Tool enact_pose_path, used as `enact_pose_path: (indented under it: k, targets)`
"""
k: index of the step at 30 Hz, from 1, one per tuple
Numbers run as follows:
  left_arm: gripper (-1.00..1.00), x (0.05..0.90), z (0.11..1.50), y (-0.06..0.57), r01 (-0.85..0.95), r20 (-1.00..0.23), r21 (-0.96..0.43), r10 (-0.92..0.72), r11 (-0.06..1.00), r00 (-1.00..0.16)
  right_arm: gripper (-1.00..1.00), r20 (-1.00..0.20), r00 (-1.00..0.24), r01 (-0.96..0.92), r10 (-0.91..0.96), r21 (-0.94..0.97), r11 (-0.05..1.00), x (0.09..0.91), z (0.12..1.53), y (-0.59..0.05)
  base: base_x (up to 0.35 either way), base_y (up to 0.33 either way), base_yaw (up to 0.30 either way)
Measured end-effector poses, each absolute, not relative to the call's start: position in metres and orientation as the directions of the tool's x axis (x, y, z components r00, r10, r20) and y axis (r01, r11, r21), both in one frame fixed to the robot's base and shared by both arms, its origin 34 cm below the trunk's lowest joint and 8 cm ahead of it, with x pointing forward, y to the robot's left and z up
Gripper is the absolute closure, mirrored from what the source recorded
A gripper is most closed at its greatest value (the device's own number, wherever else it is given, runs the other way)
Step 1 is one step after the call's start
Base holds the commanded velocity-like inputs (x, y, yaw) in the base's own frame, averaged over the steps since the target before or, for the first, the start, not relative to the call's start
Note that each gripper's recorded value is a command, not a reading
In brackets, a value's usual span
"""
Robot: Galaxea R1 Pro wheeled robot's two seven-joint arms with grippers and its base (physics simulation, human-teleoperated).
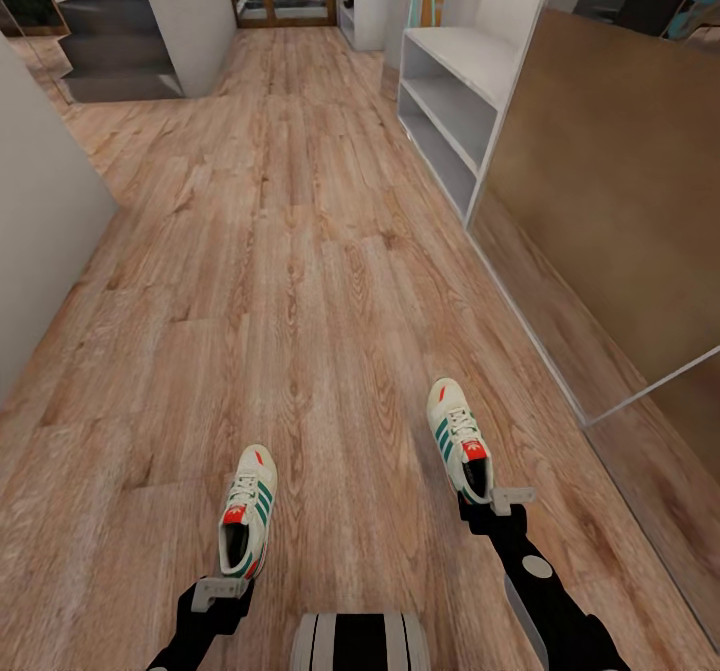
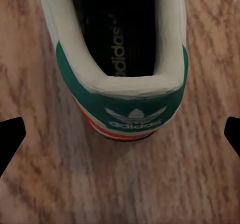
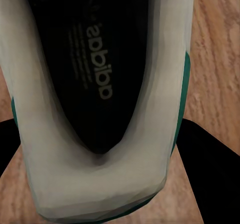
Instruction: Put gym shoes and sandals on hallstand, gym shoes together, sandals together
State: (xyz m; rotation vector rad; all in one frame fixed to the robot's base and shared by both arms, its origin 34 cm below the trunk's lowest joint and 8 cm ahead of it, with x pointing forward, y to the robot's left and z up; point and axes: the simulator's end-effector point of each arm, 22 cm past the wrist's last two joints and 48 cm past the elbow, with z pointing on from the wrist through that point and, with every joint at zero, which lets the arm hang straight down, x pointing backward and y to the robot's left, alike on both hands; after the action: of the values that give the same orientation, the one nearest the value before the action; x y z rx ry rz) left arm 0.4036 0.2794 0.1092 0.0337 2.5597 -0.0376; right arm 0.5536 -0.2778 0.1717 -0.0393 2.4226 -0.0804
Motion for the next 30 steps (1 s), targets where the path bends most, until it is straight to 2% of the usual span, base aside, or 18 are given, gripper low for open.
enact_pose_path:
  k: [15,23,30]
  targets:
    - [-1.0,0.4059,0.1107,0.2791,0.035,-0.56,-0.019,0.019,0.999,-0.829,1.0,-0.656,-0.753,-0.006,-0.049,-0.069,0.998,0.5535,0.1717,-0.278,0.004,0.0,0.0]
    - [-1.0,0.4062,0.111,0.2791,0.035,-0.561,-0.019,0.019,0.999,-0.828,1.0,-0.656,-0.753,-0.006,-0.049,-0.068,0.998,0.5536,0.1719,-0.2779,0.176,0.0,0.0]
    - [-1.0,0.4061,0.111,0.279,0.035,-0.561,-0.019,0.019,0.999,-0.827,1.0,-0.656,-0.753,-0.006,-0.05,-0.069,0.998,0.5536,0.1718,-0.2779,0.044,0.0,0.0]
